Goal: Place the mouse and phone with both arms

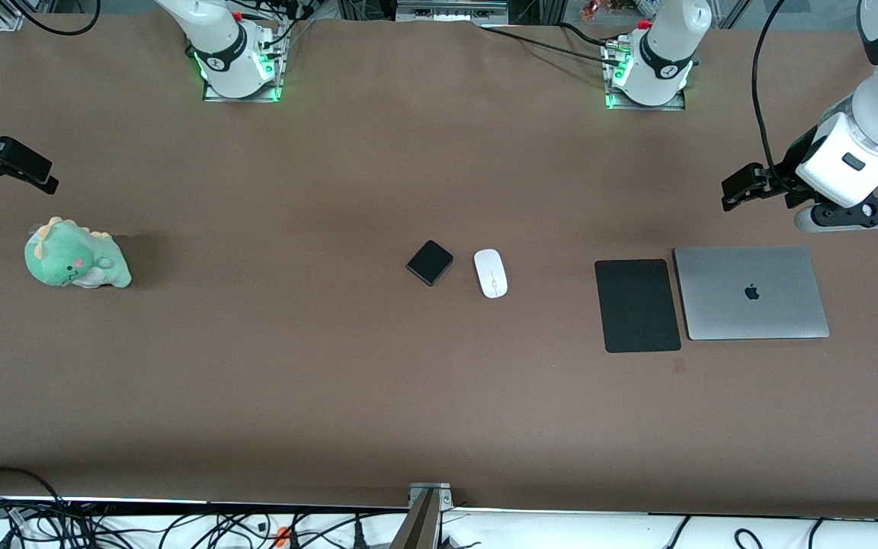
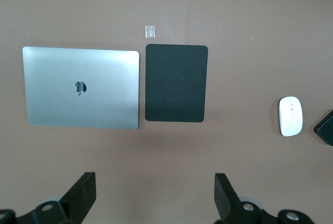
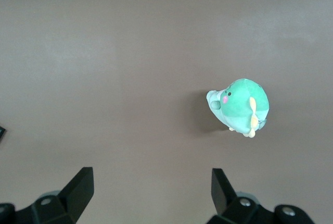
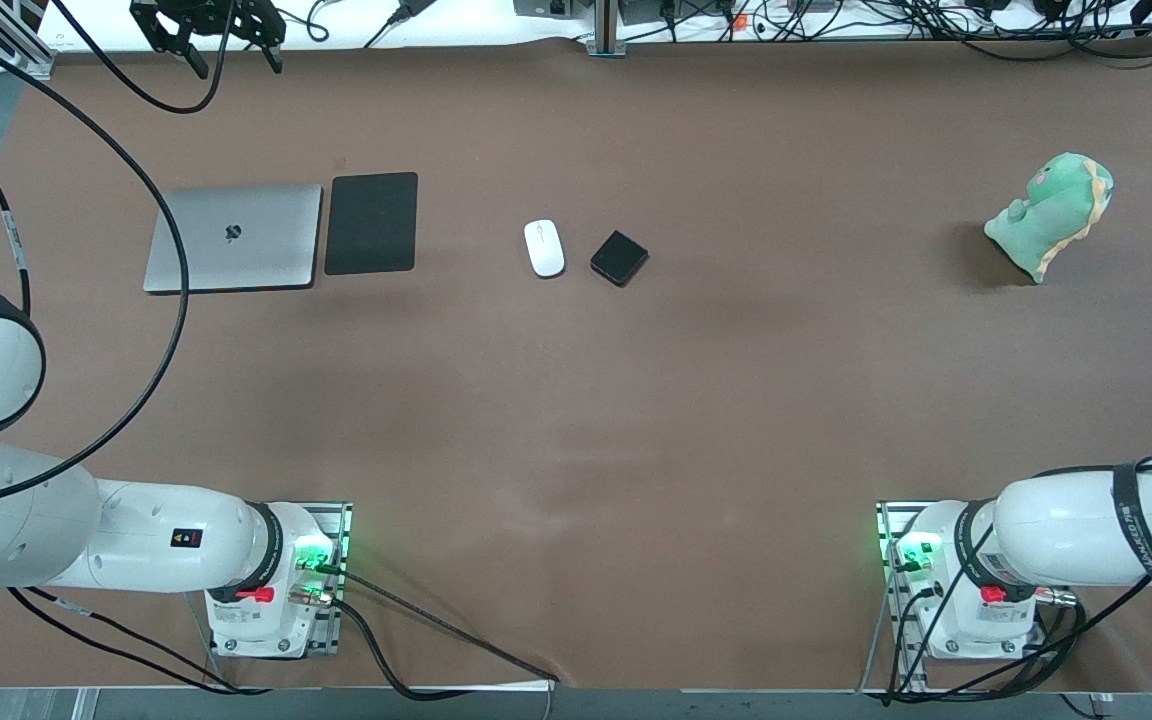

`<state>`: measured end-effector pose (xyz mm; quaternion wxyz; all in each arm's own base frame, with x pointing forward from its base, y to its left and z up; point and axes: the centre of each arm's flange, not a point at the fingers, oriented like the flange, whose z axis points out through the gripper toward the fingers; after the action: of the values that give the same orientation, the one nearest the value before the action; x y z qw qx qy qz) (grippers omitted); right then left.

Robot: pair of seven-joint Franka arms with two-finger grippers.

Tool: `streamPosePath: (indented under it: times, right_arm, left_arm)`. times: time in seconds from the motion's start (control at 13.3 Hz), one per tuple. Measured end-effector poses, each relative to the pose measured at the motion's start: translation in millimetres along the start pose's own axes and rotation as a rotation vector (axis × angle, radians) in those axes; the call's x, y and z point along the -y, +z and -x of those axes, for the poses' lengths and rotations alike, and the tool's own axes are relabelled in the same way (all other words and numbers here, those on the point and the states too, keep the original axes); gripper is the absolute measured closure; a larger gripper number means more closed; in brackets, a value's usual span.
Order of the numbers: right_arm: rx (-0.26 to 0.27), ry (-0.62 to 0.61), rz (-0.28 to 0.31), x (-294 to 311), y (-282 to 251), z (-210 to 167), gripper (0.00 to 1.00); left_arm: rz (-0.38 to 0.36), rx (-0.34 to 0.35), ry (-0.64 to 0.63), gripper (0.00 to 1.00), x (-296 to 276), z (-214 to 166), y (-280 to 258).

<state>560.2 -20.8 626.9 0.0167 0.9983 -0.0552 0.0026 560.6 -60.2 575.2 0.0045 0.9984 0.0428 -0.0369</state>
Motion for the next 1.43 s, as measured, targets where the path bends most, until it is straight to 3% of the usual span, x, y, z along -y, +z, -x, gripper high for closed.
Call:
streamPosePath:
  times: [0.98,1.43]
  right_arm:
    - [0.014,-0.009,0.000,5.5,7.3,-3.1,0.00]
    - [0.042,-0.018,-0.011,12.7,20.2,-8.1,0.00]
  left_arm:
    - [0.002,-0.008,0.033,0.00,-19.3,-5.1,9.3]
    - [0.021,-0.039,0.018,0.00,-80.7,-13.1,34.3]
